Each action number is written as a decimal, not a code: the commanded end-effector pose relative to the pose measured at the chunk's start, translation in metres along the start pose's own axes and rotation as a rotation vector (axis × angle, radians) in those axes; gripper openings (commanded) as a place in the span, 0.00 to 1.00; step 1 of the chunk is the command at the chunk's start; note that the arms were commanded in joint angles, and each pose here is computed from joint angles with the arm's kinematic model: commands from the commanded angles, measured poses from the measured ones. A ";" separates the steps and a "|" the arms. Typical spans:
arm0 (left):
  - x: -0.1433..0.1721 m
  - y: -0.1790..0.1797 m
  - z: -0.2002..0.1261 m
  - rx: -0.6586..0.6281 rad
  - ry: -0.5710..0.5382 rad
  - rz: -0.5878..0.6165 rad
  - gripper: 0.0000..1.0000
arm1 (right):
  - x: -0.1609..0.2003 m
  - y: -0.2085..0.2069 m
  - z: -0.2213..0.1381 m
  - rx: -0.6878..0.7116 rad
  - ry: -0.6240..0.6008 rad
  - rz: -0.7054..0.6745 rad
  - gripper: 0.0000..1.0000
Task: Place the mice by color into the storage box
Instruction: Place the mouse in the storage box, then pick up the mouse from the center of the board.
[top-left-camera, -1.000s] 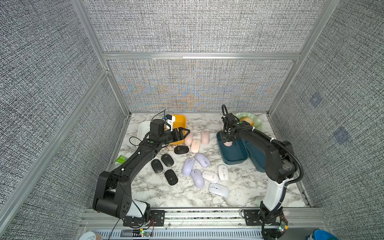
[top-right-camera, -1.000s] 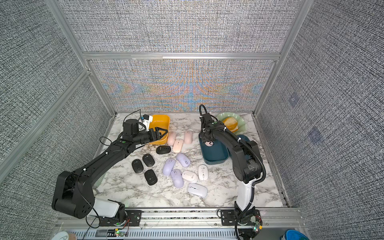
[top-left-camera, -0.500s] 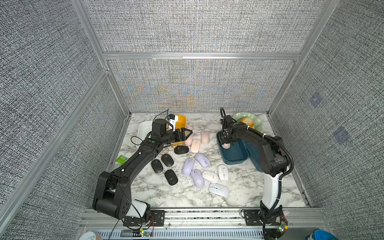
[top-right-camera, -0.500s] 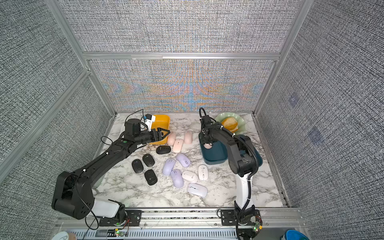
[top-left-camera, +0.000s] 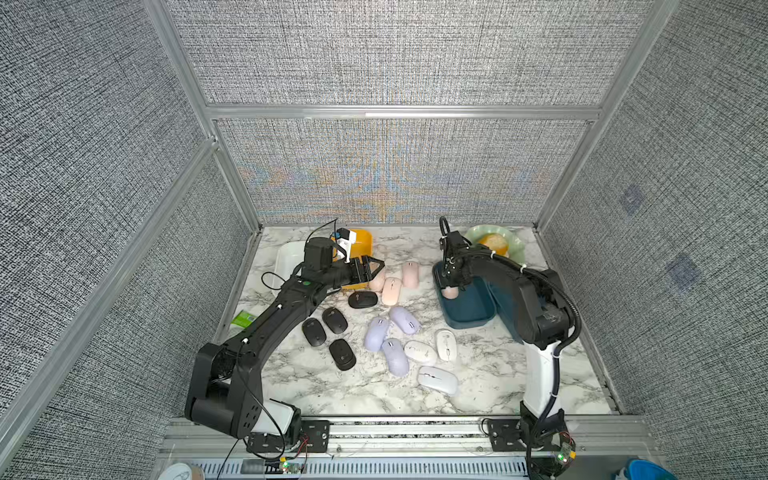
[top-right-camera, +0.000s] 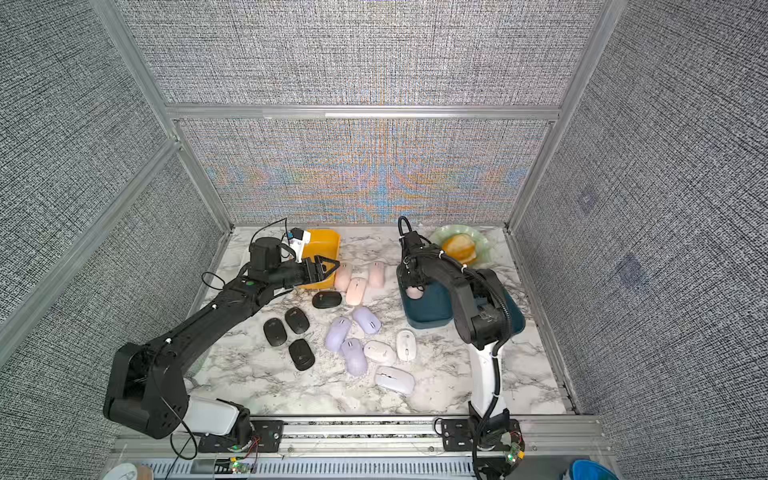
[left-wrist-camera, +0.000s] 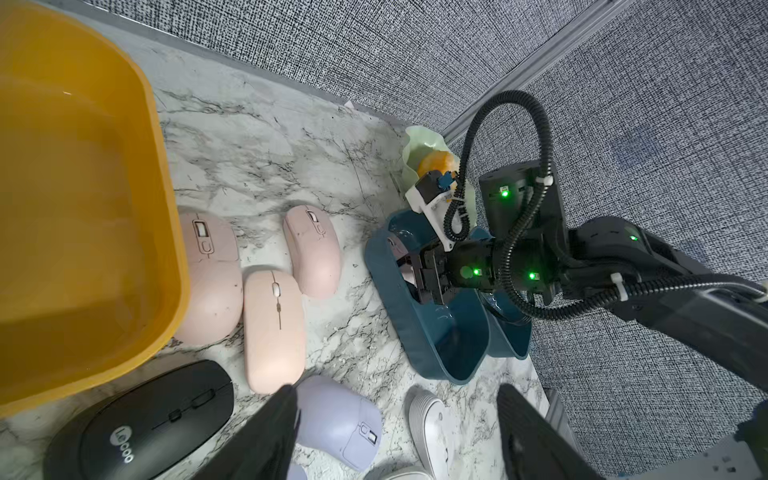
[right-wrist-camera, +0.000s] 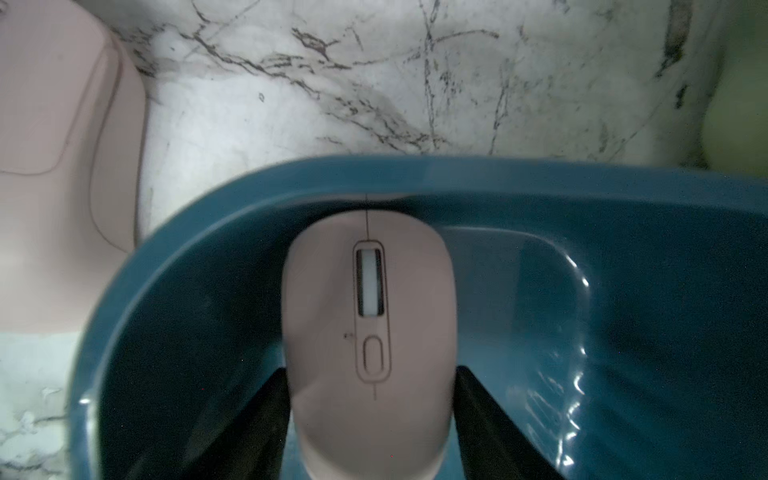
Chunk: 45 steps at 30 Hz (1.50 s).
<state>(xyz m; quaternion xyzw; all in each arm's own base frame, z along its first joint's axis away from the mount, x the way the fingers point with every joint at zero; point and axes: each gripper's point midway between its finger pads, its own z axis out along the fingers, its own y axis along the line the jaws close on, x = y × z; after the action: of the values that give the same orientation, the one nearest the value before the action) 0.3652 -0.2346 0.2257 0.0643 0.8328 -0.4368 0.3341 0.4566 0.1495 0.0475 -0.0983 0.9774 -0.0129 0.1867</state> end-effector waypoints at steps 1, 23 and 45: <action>-0.003 -0.003 0.000 0.005 -0.004 0.022 0.77 | -0.004 0.001 -0.008 -0.012 -0.013 0.018 0.66; -0.049 0.016 -0.061 -0.284 -0.302 0.106 0.82 | -0.036 0.093 -0.095 -0.036 -0.243 0.007 0.68; -0.045 0.028 -0.058 -0.314 -0.297 0.070 0.85 | -0.066 0.112 0.007 0.019 -0.157 0.104 0.75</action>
<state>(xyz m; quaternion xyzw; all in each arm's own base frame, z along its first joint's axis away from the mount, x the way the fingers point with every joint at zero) 0.3832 -0.1606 0.2593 -0.0275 0.8262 -0.2827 0.4866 0.4986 0.2749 0.0639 -0.0613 0.9590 -0.0096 0.2764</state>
